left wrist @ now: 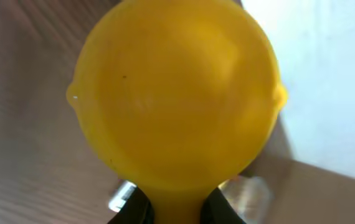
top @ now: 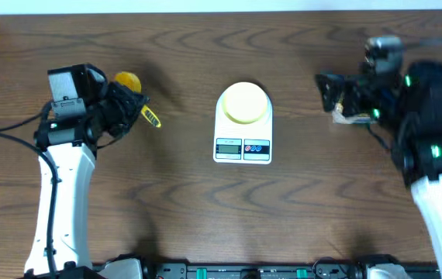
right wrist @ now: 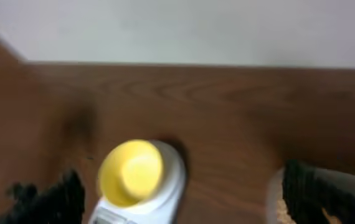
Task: Scoop item into bowl and weigh 50g on scale
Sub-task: 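Move the right gripper to the scoop and grasp its handle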
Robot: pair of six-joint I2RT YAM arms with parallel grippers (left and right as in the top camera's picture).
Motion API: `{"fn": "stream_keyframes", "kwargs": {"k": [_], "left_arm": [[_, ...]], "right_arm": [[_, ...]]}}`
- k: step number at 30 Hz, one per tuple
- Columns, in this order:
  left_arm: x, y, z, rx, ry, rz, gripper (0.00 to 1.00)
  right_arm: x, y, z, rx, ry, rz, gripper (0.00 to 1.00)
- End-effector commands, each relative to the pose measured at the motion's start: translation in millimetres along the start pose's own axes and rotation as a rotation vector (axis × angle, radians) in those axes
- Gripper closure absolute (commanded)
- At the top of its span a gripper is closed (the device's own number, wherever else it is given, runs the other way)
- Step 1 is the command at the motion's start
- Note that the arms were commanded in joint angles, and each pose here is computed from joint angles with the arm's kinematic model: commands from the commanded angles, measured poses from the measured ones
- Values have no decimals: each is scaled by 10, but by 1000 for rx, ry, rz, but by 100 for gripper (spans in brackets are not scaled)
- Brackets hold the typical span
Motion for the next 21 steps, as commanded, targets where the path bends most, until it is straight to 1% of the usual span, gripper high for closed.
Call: {"fn": "stream_keyframes", "kwargs": {"k": [1, 4, 7, 8, 9, 11, 13, 16, 19, 21], "left_arm": [[-81, 62, -56, 94, 163, -75, 92], [-111, 50, -109, 136, 175, -90, 92], [-153, 7, -201, 169, 285, -75, 92], [-164, -3, -222, 177, 316, -71, 92], [-191, -28, -279, 197, 393, -59, 92], [-234, -55, -335, 214, 418, -60, 92], [-275, -81, -386, 226, 426, -63, 92], [-316, -129, -477, 223, 474, -41, 92], [-325, -170, -517, 172, 458, -16, 92], [-349, -201, -589, 169, 444, -4, 92]], "right_arm": [[138, -137, 130, 17, -18, 285, 1], [167, -345, 64, 54, -72, 406, 1], [271, -513, -10, 92, -82, 548, 1], [294, -553, -25, 102, -95, 565, 1], [327, -640, -62, 131, -140, 570, 1], [389, -757, -118, 175, -205, 569, 1], [476, -842, -161, 205, -232, 584, 1], [702, -956, -208, 222, -198, 628, 1], [887, -999, -186, 211, -194, 671, 1], [1022, -1034, -183, 192, -161, 655, 1]]}}
Point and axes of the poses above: each gripper's point midway between its finger pads, its own y axis back along the fingers, its own x axis along the line the jaws close on, z = x × y, the point moved 10 cm from there along y, back along the fingers, and after that the axes turned 6 degrees about y, right-handed, at the moved point
